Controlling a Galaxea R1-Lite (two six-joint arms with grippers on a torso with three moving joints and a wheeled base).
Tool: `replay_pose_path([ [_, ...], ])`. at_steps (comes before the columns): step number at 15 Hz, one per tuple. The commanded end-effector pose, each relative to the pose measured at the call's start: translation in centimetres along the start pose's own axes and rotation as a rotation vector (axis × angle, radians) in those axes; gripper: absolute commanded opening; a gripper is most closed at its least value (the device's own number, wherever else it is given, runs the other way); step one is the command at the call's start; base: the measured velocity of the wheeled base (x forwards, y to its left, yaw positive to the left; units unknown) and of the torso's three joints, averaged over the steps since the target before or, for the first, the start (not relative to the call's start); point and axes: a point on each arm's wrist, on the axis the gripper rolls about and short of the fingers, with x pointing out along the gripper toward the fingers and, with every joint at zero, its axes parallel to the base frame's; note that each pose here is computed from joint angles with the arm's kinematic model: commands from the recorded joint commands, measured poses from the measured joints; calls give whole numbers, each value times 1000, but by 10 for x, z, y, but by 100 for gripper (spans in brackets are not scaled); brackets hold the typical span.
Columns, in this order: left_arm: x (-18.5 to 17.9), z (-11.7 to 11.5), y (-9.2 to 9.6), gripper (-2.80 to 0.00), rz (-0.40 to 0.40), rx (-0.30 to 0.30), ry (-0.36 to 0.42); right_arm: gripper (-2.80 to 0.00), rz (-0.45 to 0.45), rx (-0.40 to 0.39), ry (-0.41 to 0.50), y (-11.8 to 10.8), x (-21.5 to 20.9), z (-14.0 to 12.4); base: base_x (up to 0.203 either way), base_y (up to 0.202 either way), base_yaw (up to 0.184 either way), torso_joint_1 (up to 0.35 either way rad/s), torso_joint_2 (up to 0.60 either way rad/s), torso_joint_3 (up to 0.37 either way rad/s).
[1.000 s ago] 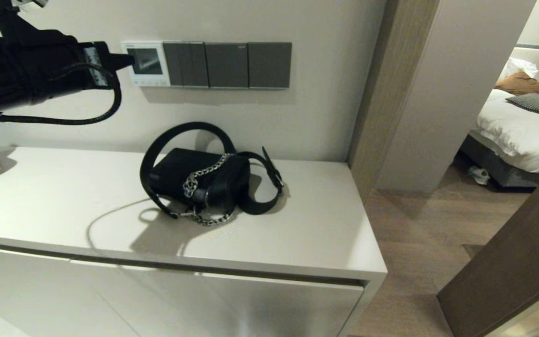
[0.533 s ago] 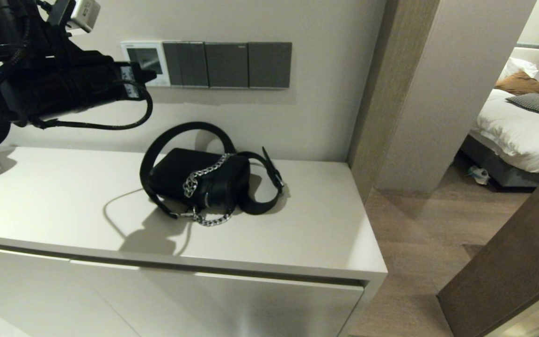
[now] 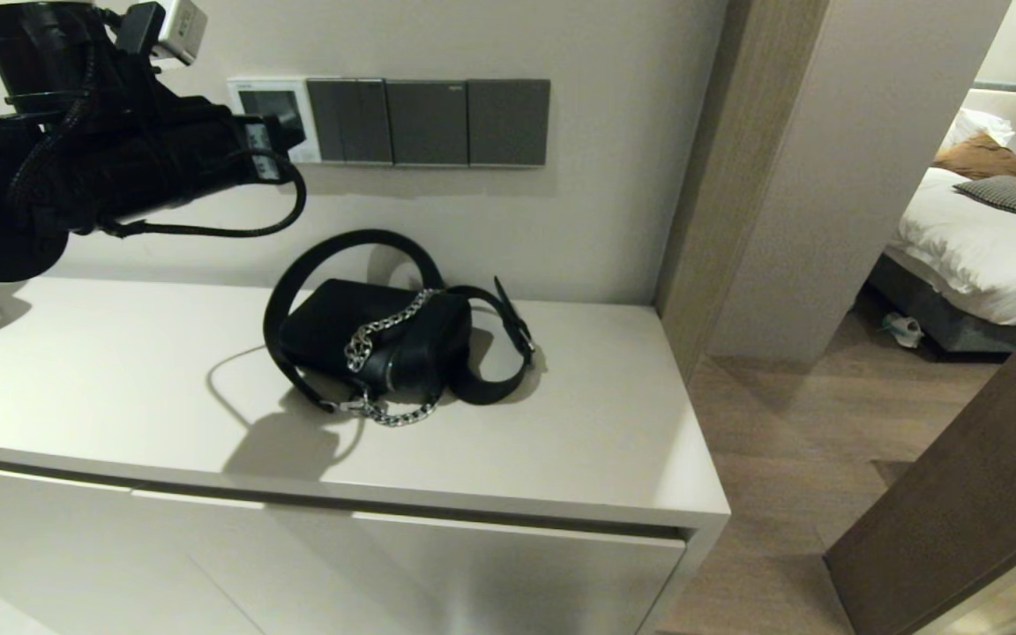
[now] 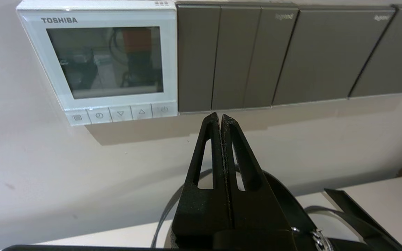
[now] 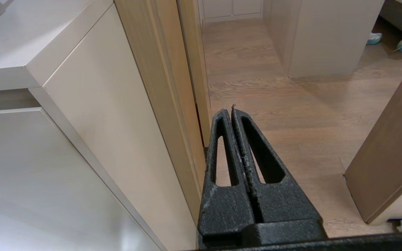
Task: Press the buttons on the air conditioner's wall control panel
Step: Turn on the central air conditioner
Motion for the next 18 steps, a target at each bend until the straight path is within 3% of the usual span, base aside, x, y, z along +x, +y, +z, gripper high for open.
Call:
replay_pose_path([
  [1,2,1,4,-280,9,1,-6,-280,1,0,3,0,0,0,0,0,0,0,0,0],
  [6,26,-16,20,-280,39,-3,23,-280,0,0,3,0,0,0,0,0,0,0,0,0],
  [18,39,-27,23,-280,39,-7,44,-280,1,0,3,0,0,0,0,0,0,0,0,0],
])
